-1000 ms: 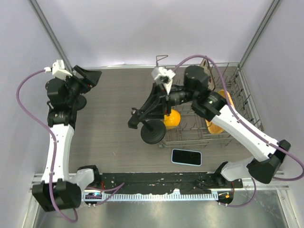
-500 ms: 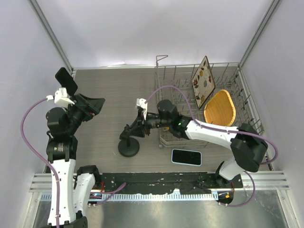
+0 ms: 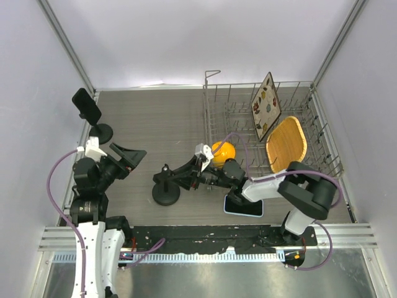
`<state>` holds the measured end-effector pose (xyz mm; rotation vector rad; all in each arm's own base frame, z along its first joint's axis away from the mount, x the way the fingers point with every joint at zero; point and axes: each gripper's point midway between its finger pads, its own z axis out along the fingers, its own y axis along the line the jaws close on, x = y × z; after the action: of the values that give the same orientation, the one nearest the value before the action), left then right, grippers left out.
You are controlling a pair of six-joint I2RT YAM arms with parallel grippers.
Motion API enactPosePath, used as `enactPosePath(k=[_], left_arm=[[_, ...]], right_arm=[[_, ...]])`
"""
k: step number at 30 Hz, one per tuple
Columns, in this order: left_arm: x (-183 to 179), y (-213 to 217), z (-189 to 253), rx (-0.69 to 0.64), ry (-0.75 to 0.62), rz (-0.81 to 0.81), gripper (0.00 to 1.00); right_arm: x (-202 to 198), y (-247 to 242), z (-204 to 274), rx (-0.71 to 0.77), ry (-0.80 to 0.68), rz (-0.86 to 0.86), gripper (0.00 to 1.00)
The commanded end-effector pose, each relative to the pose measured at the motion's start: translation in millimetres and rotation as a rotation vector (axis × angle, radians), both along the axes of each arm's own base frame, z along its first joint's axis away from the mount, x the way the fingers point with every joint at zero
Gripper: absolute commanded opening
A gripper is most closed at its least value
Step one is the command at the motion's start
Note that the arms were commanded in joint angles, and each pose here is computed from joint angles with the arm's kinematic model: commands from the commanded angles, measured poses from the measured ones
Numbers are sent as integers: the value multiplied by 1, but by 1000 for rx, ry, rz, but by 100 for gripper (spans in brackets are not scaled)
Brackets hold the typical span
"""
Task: Place the phone on the phone stand
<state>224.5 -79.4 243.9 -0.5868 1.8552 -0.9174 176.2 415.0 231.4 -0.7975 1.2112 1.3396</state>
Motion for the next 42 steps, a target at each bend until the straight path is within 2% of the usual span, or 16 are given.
enactPosePath(k=[1, 5, 7, 10, 11, 16, 17, 23, 28, 29, 31, 32, 33, 36, 38, 42], left_arm=[[-6, -8, -5, -40, 9, -39, 82], [-7, -11, -7, -43, 13, -57, 84], [-7, -12, -8, -46, 14, -61, 84], [-7, -12, -10, -46, 19, -63, 84], [-8, -12, -11, -45, 22, -61, 84], [-10, -8, -12, -19, 12, -49, 85], [-10, -8, -13, -17, 16, -44, 85], [-8, 0, -11, 31, -7, -10, 86], [-8, 10, -2, 106, -33, 25, 87], [-8, 12, -2, 129, -38, 28, 88], [-11, 13, 2, 148, -40, 29, 88], [-11, 15, 2, 167, -43, 34, 88], [-12, 15, 5, 173, -49, 33, 88], [-15, 15, 4, 178, -50, 33, 88], [-14, 14, 4, 167, -57, 29, 88], [-13, 8, 3, 130, -60, 9, 88]], right_arm=[[10, -2, 2, 113, 44, -32, 1], [12, 0, -7, 84, 78, -36, 1], [16, 7, -16, 8, 100, -42, 1], [19, 9, -20, -69, 124, -74, 18], [19, 9, -16, -80, 130, -84, 30], [10, 5, -24, -210, 163, -140, 52], [2, 7, -25, -233, 160, -133, 60], [-8, 1, -16, -394, 170, -208, 77], [-9, 7, 16, -465, 167, -260, 80], [-8, -2, 0, -566, 209, -287, 80], [8, 0, 18, -575, 317, -408, 81], [9, -15, 1, -673, 399, -476, 81], [14, -12, 23, -637, 447, -519, 81], [-3, -7, 15, -664, 585, -484, 81], [-7, 3, 33, -525, 665, -454, 81], [6, -10, 24, -475, 698, -563, 81]])
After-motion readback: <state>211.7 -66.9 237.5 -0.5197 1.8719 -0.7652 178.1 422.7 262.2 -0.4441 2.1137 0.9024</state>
